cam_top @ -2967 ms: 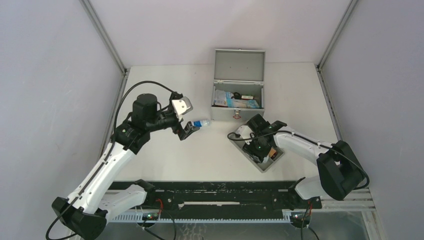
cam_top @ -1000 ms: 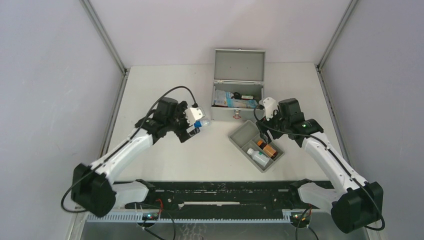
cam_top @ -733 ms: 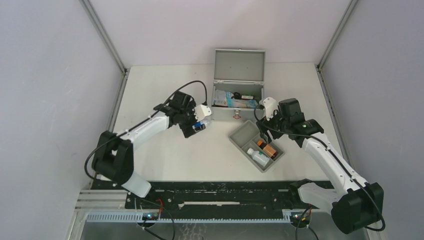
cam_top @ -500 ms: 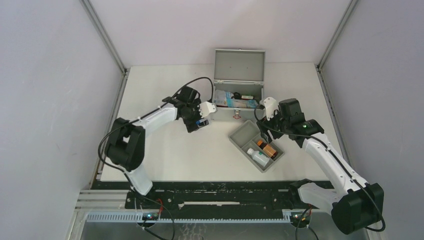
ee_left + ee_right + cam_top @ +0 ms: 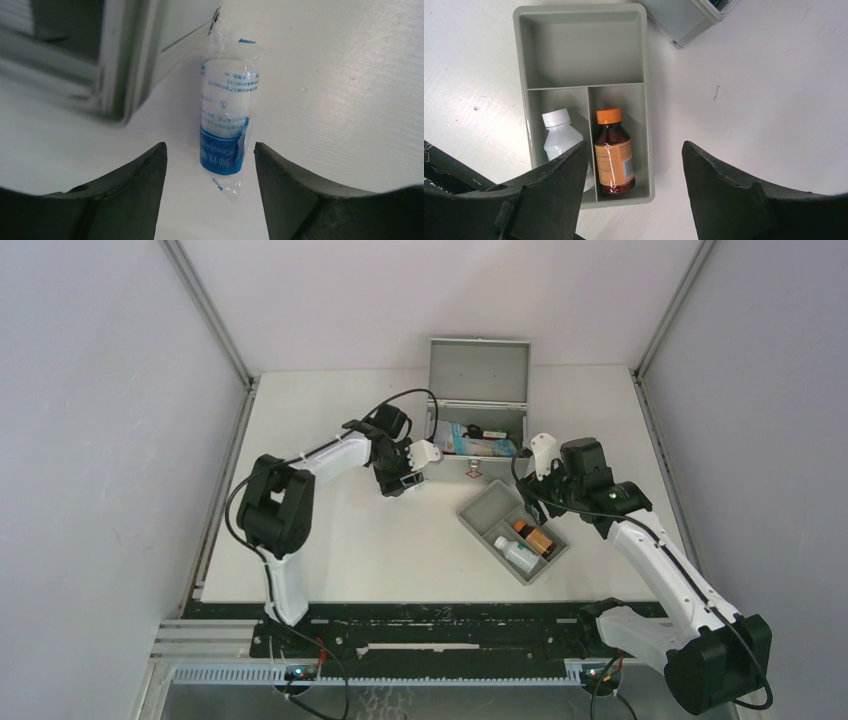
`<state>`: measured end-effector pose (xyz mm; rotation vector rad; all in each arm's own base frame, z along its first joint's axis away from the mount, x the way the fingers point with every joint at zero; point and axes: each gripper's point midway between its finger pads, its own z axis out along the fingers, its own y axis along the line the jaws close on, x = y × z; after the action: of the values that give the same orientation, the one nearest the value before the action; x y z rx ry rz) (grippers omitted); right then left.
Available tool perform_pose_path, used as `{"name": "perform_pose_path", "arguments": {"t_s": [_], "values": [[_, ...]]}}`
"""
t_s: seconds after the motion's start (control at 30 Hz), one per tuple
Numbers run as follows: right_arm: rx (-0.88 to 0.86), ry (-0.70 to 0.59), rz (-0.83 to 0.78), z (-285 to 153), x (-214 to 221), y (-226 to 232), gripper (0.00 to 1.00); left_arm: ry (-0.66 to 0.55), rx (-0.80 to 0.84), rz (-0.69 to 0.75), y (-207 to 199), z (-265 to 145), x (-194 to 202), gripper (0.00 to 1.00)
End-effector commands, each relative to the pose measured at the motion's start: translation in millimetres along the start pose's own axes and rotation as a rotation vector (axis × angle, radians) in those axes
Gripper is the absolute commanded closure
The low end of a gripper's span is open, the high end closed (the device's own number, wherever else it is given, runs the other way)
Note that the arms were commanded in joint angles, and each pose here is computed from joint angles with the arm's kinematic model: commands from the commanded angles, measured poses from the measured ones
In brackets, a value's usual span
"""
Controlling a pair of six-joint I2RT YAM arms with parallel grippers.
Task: Organize the medicine kit
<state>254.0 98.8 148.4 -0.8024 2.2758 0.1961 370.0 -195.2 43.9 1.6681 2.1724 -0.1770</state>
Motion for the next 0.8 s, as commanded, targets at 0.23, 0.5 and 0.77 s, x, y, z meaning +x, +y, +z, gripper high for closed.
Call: {"name": "perform_pose_path", "arguments": {"t_s": [0.23,0.5,0.77], "values": [[0.033,-0.064,-0.013,-5.4,-13.7,-6.5,0.32,0.016,0.033,0.023,-1.5,3.6,-0.9,0.55],[0.039,-0.066,-0.013,-6.1,-14.1,-7.4,0.32,-0.044,0.039,0.009,-24.2,-15.9,-14.7,0.78],[0.145,-0.074,0.037,-9.4,-16.5,-27.1,0.32,-0.191,0.013,-0.074,-62.5,-59.2,-57.0,0.81]]}}
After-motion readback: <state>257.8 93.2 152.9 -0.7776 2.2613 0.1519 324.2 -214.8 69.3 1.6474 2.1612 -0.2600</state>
